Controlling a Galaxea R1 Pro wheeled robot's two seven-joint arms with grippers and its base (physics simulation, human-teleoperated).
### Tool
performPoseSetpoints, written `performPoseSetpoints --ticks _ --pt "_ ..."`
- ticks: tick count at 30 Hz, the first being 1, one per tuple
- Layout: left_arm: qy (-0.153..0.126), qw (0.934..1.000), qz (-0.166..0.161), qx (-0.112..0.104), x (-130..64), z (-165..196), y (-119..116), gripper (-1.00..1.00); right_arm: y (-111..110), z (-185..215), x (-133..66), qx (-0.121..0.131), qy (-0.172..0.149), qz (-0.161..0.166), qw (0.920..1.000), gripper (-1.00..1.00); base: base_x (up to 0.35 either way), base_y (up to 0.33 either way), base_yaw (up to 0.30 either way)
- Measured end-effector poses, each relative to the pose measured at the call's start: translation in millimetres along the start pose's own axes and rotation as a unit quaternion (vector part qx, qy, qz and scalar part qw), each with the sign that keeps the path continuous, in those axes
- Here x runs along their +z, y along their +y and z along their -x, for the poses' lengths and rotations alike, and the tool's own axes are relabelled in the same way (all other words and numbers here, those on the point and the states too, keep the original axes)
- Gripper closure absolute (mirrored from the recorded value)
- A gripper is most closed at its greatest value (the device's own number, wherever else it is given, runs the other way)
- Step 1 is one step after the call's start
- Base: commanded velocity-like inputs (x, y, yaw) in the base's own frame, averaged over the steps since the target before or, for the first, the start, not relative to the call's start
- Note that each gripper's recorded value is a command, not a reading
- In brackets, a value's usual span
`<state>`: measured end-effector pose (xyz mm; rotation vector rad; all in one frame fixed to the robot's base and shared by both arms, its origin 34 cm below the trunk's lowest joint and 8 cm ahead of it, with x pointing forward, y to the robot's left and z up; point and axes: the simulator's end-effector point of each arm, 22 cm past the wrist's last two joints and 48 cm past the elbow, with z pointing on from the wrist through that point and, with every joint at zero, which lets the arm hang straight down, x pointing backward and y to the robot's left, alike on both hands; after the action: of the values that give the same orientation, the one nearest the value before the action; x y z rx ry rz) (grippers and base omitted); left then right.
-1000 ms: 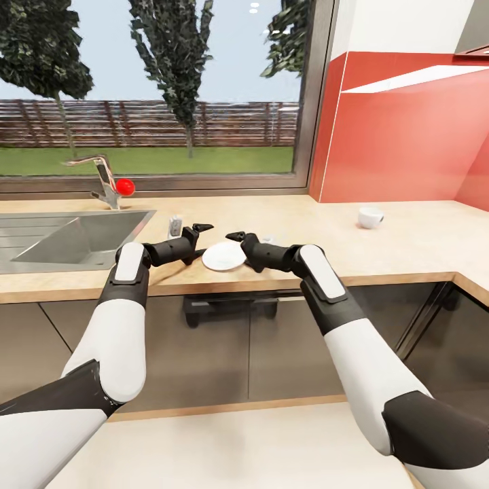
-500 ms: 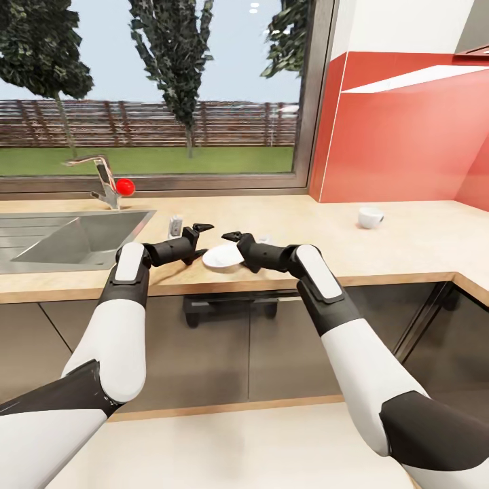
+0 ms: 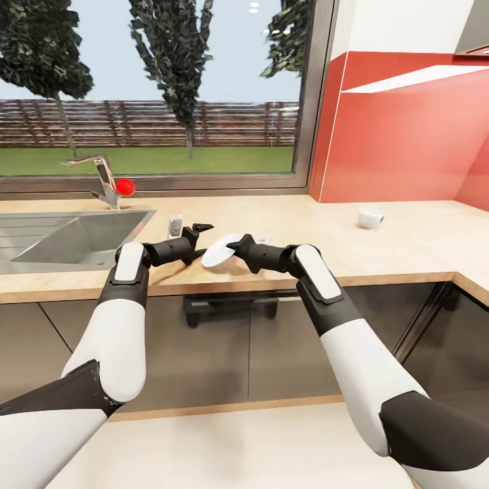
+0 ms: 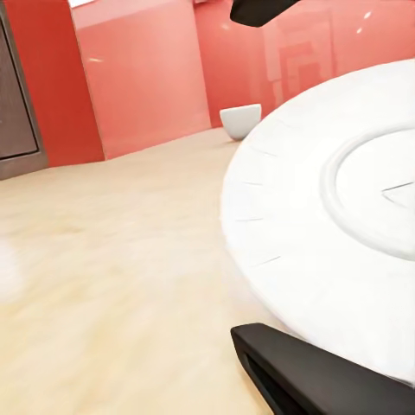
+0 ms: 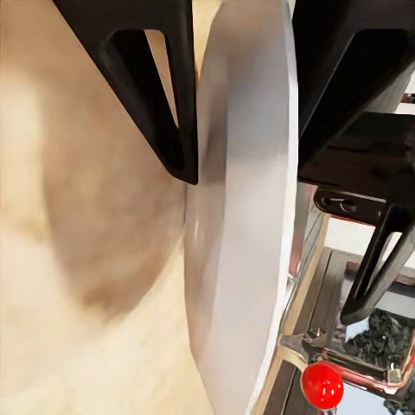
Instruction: Set up a coffee station on the kitchen countertop: keep the coffee maker on the countertop, move the bottle of coffee from the kitchen shelf to the counter next to the coffee maker, place a paper coffee filter on top of the coffee maker, put the saucer next to the coffee maker with the coffee cup on the saucer, and place the electric kettle next to the coffee maker.
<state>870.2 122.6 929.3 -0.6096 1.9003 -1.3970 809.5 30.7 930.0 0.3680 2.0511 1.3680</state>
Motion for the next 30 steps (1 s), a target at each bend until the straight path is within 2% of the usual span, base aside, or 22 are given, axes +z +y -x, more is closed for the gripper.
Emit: performPoseSetpoints --ticks 7,8,12,13,14,19,22,24,27,30 --pt "0.000 1.0000 0.001 0.002 0.2 -0.2 0.1 -1.00 0.3 0.0 0.0 0.001 0.000 0.001 1.0000 1.00 0.000 0.000 0.000" --pt "-0.002 1.0000 0.003 0.006 -0.9 1.6 -0.7 -1.00 2.8 -0.3 0.1 0.006 0.000 0.006 1.0000 1.00 0.000 0.000 0.000" --pt "-0.014 0.9998 0.000 0.017 -6.0 9.8 -8.2 -1.00 2.2 -0.3 0.1 0.004 0.000 0.005 1.0000 1.00 0.000 0.000 0.000" --pt "-0.016 0.9996 0.002 0.022 -7.0 11.9 -9.1 -1.00 2.1 -0.3 0.2 0.004 0.000 0.005 1.0000 1.00 0.000 0.000 0.000" --pt "-0.029 0.9990 -0.009 0.032 -12.4 21.8 -24.2 -1.00 2.4 -0.3 0.1 0.005 0.000 0.005 1.0000 1.00 0.000 0.000 0.000" --pt "-0.057 0.9965 -0.024 0.057 -26.7 40.5 -49.0 -1.00 1.6 0.2 -0.1 0.004 0.000 0.004 1.0000 1.00 0.000 0.000 0.000" --pt "-0.076 0.9908 -0.037 0.105 -38.3 46.8 -81.8 -1.00 1.2 0.3 -0.1 0.004 0.000 0.004 1.0000 1.00 -0.013 0.000 0.000" --pt "-0.082 0.9879 -0.041 0.125 -42.2 47.7 -94.1 -1.00 0.6 0.4 0.1 0.004 0.000 0.003 1.0000 1.00 -0.183 0.000 0.000" --pt "-0.086 0.9860 -0.044 0.136 -44.4 47.7 -101.6 -1.00 1.3 0.9 0.1 0.005 0.000 0.005 1.0000 1.00 -0.284 0.000 0.000" --pt "-0.086 0.9856 -0.045 0.138 -44.9 47.6 -102.8 -1.00 4.6 1.7 -0.2 0.003 -0.002 0.013 0.9999 1.00 -0.326 0.000 0.000"
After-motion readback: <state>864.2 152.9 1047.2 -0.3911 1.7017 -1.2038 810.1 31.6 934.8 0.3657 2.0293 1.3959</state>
